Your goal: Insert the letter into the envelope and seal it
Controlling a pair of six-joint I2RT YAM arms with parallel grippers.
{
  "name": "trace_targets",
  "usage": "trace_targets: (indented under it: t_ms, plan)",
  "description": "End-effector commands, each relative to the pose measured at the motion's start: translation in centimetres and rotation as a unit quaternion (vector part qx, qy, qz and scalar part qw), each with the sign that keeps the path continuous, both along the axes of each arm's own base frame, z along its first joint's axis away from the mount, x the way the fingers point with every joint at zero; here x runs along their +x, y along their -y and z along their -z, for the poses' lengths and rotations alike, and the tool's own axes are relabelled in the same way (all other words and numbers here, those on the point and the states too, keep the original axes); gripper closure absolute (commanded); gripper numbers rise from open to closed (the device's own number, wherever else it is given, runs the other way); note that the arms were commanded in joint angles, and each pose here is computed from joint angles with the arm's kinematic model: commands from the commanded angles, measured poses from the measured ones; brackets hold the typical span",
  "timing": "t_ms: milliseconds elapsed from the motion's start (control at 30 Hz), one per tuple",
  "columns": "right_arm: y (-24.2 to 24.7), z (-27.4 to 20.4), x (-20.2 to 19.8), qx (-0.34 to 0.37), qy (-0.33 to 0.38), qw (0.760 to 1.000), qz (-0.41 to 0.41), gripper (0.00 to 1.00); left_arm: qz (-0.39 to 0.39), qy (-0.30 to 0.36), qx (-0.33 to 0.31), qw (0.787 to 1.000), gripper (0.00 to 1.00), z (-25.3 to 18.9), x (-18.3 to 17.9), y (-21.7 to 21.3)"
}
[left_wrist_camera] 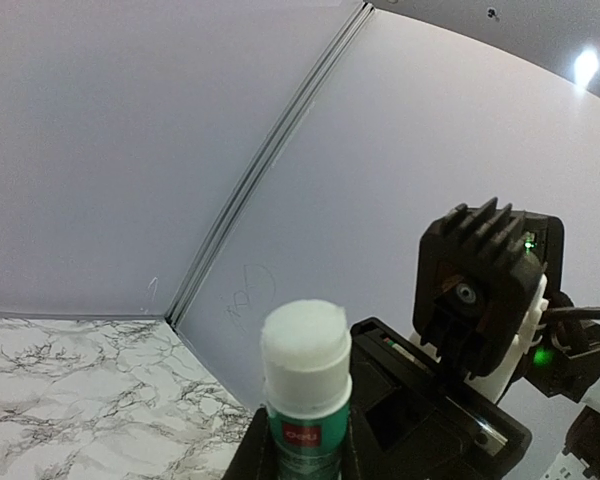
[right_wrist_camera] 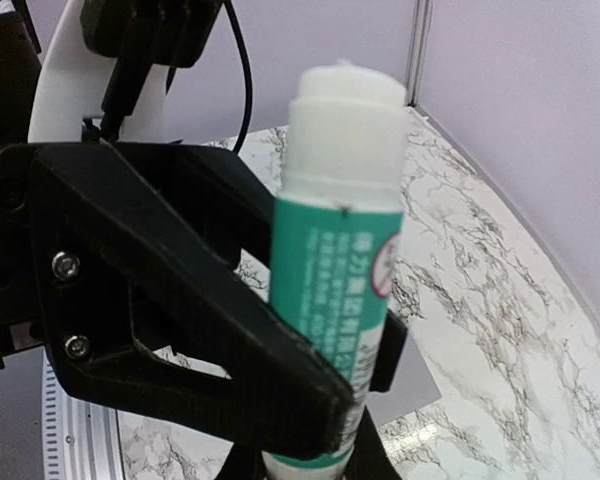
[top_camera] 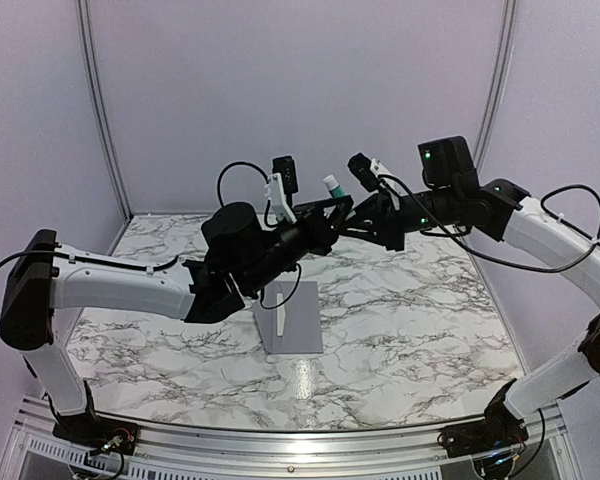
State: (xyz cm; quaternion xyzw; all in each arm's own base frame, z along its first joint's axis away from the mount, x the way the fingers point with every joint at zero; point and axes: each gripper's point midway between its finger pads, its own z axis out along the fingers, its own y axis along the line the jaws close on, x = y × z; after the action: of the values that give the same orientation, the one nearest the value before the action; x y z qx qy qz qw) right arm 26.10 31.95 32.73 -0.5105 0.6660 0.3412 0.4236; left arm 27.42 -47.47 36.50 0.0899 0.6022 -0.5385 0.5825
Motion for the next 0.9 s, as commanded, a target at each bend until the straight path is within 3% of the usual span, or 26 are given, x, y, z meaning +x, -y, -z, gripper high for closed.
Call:
trace_targets:
  t_ms: [0,133,233,333,400,500,633,667,733,867]
  plan:
    - [-0.4,-3.2,-1.4,0.037,0.017,0.999,-0.032,1.0,0.003,0.006,-0.014,1.0,1.0,-0.4,0.0,-0.1]
    - [-0.3,-4.0,-4.1,0.079,-0.026,0.989,-0.121,1.0,0.015,0.015,-0.008,1.0,1.0,-0.4,-0.1,-0.1]
    - [1.0,-5.6,-7.6,0.149,-0.116,0.951,-0.246,1.0,0.054,0.034,0.001,0.998,1.0,-0.7,-1.1,0.3]
    - [2.9,-6.3,-9.9,0.174,-0.232,0.892,-0.348,1.0,0.09,0.057,0.013,0.994,1.0,-0.8,-2.4,0.7]
    - [3.3,-6.2,-10.4,0.169,-0.234,0.885,-0.367,0.99,0.108,0.069,0.019,0.992,1.0,-0.9,-3.2,0.8]
    - [3.4,-5.9,-9.8,0.173,-0.235,0.891,-0.347,0.92,0.116,0.08,0.023,0.99,1.0,-1.1,-3.7,0.6]
    - [3.2,-4.7,-6.4,0.178,-0.212,0.933,-0.231,0.65,0.093,0.086,0.019,0.992,1.0,-1.9,-3.2,-0.2]
    - [3.2,-3.9,-4.8,0.167,-0.192,0.951,-0.178,0.57,0.077,0.081,0.015,0.994,1.0,-2.1,-2.8,-0.6]
    - [3.3,-1.5,-1.3,0.098,-0.095,0.988,-0.065,0.53,0.048,0.065,0.007,0.997,1.0,-2.1,-1.9,-1.3]
    - [4.3,0.3,2.3,0.0,0.02,0.997,0.076,0.5,0.012,0.042,-0.006,0.999,1.0,-1.9,-0.7,-2.1]
